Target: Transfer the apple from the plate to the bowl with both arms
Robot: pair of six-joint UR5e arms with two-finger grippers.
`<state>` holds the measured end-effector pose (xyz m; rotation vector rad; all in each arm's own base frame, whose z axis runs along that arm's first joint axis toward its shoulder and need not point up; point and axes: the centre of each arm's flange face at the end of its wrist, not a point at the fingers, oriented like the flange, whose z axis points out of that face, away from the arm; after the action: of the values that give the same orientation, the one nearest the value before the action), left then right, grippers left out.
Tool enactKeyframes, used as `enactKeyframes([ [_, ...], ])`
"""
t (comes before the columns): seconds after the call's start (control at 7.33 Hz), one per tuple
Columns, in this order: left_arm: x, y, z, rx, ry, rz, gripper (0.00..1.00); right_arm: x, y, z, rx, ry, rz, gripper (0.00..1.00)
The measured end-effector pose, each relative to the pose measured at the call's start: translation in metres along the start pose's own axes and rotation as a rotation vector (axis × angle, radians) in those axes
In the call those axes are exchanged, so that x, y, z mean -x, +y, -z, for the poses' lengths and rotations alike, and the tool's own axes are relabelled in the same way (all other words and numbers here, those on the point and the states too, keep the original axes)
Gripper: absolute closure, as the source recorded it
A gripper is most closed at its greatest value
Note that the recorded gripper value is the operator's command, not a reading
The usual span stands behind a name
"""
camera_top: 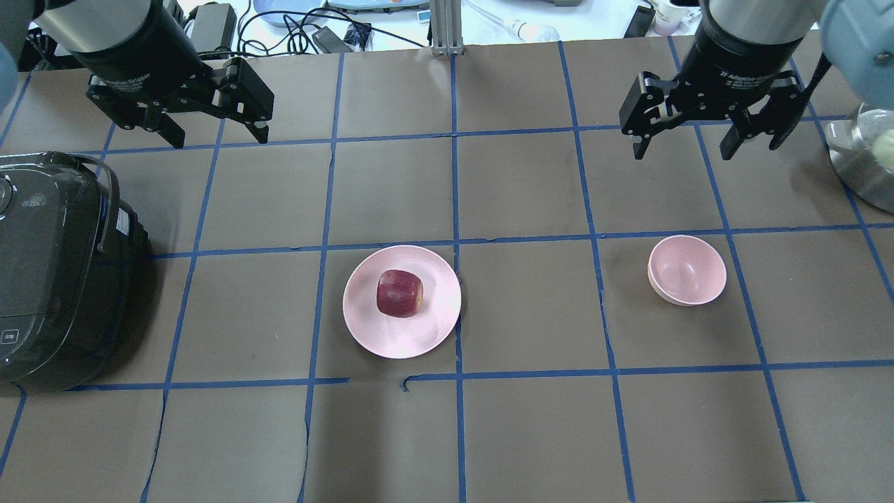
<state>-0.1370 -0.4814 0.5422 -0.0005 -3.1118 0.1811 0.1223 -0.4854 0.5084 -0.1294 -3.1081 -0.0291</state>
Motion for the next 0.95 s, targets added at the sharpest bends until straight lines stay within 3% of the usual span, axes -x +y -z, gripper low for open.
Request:
enactKeyframes([
  [0.41,0.0006,0.0009,-0.0009,0.004,-0.001,0.001,0.0,-0.0011,0.0004,-0.0007,0.005,0.011,-0.003,0.0],
  [0.68,0.0007,0.0035,-0.0014,0.018,-0.002,0.002,0.0,-0.0049,0.0,-0.0009,0.003,0.05,-0.005,0.0],
  [0.95,0.0008,0.0066,-0.0012,0.033,-0.002,0.003,0.0,-0.0027,0.0015,0.0001,0.0,0.044,-0.005,0.0],
])
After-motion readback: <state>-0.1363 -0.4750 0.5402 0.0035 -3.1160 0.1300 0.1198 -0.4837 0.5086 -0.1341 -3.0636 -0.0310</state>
